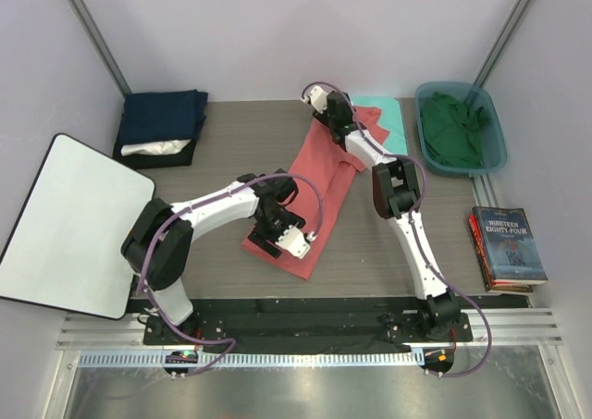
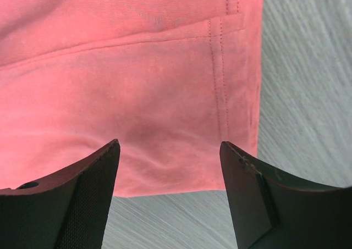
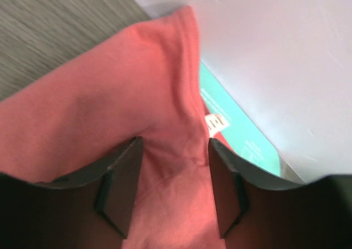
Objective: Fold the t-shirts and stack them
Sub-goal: Fold the tshirt
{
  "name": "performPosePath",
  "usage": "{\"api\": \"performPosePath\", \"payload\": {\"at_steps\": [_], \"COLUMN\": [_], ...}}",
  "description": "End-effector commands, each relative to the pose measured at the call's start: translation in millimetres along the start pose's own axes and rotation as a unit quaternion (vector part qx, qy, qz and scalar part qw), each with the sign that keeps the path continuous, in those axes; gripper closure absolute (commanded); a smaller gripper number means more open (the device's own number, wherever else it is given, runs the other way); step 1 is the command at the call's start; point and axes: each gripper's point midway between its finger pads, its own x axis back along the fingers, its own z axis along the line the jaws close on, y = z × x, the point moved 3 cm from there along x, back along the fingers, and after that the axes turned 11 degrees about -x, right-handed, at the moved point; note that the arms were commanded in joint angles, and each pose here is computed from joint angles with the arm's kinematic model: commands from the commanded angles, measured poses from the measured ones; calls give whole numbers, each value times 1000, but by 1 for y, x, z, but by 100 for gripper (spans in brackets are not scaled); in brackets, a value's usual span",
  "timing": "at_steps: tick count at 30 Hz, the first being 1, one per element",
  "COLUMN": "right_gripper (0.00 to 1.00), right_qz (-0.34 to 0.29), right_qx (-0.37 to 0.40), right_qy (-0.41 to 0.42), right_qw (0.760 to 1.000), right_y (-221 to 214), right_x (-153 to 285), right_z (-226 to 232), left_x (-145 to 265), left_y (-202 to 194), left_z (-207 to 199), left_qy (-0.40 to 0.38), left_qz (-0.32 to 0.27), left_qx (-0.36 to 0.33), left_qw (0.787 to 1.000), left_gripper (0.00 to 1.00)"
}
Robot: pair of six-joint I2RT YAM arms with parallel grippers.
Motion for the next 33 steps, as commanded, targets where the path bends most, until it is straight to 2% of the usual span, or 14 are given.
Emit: {"api": "performPosePath", "payload": {"at_steps": [1,6,10,12,13,15,16,17,18,19,20,23,28,33], "right_gripper": [38,32,30,30,32,45,60,88,97,99,99,99,99,99], "right_qz": [-67,-88,-83,-84,-44,-33,2,11,29,48,57,88,95,97], "right_qx": [-77,-112,-130,-140,-132,-131,-121,-117,-109,-103,-97,-82,-30,33], "right_qy": [-91,-130,-138,-96,-57,21,54,76,110,131,146,228,351,438], "right_qw": [991,981,978,982,989,991,991,990,988,985,983,966,931,893], "right_y": [53,80,96,107,94,94,80,78,68,57,52,30,34,43], "right_x": [36,84,123,143,148,163,170,178,182,187,191,208,247,287], "right_z": [-48,-85,-106,-105,-91,-69,-53,-45,-22,-10,0,53,128,194], "left_x": [34,52,72,86,93,112,122,123,131,133,140,143,158,165], "left_y": [21,34,19,-5,-16,-52,-66,-88,-102,-111,-128,-149,-168,-177], "left_z": [10,8,34,34,36,33,38,24,15,9,-3,-25,-48,-58], "left_qy": [49,78,186,238,267,336,375,387,405,411,418,419,455,468], "left_qz": [-29,-50,1,40,55,101,119,147,163,164,171,175,165,166], "left_qx": [17,16,50,118,147,228,251,295,340,369,405,474,549,568], "left_qw": [998,996,981,963,951,908,884,861,833,817,795,755,681,656], "left_gripper": [25,23,25,28,28,32,39,51,78,92,100,100,100,100]}}
